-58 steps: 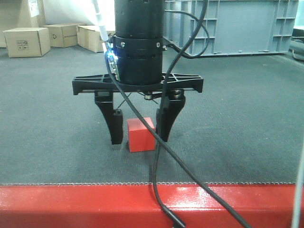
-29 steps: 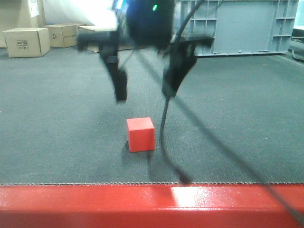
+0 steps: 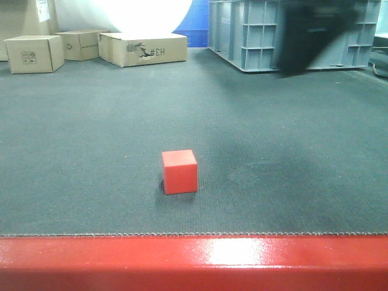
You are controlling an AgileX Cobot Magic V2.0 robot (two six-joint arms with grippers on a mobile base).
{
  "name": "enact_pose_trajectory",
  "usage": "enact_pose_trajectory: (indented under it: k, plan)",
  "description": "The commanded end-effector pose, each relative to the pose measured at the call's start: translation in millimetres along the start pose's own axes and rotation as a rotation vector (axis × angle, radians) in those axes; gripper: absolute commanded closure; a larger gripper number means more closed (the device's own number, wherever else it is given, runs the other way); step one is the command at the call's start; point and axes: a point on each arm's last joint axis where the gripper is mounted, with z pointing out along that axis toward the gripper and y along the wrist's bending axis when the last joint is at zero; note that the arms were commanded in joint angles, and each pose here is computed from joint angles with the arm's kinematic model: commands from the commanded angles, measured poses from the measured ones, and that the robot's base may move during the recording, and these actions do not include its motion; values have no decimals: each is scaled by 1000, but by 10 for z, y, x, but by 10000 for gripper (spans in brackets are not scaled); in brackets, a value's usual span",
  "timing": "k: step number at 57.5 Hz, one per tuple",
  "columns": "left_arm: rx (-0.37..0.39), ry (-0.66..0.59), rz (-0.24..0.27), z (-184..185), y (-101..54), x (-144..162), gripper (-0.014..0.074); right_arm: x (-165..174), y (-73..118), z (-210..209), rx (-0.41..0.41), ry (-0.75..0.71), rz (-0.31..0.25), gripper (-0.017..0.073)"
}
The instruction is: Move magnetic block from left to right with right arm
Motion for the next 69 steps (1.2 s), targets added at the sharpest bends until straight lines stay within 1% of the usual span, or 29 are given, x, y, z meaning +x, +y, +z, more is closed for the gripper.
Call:
enact_pose_trajectory:
  k: [1,6,10,13,14,18,20,23,28,39,46,56,69]
  plan:
    - [0,-89,-7,-7,2,-58,720,43,-200,-241,7,-202,-32,526]
    - [0,-89,-7,-7,2,-58,720,230,-411,-313,38,-320,-31,526]
    - [0,-89,-7,-7,2,-58,720,370,-576,-391,91,-437,-5,526]
    - [0,-89,-7,-7,2,-58,720,506,-678,-411,137,-518,28,526]
    - [0,-89,-7,-7,2,-58,720,529,-718,-452,159,-566,46,526]
    - [0,-89,-7,-7,2,-58,720,705,-815,-496,221,-666,109,526]
    - [0,-89,-7,-7,2,-58,720,793,-851,-529,256,-716,127,526]
    - [0,-89,-7,-7,2,-58,720,912,-879,-572,298,-776,138,526]
    - [0,-89,-7,-7,2,-58,720,1107,-858,-628,327,-833,142,526]
    - [0,-89,-7,-7,2,-58,720,1610,-729,-634,326,-883,132,526]
    - [0,-89,-7,-7,2,-58,720,1852,-661,-674,329,-950,123,526]
    - [0,-89,-7,-7,2,-58,720,1974,-608,-784,335,-1050,110,526]
    - [0,-89,-7,-7,2,-58,720,1980,-604,-794,335,-1055,109,526]
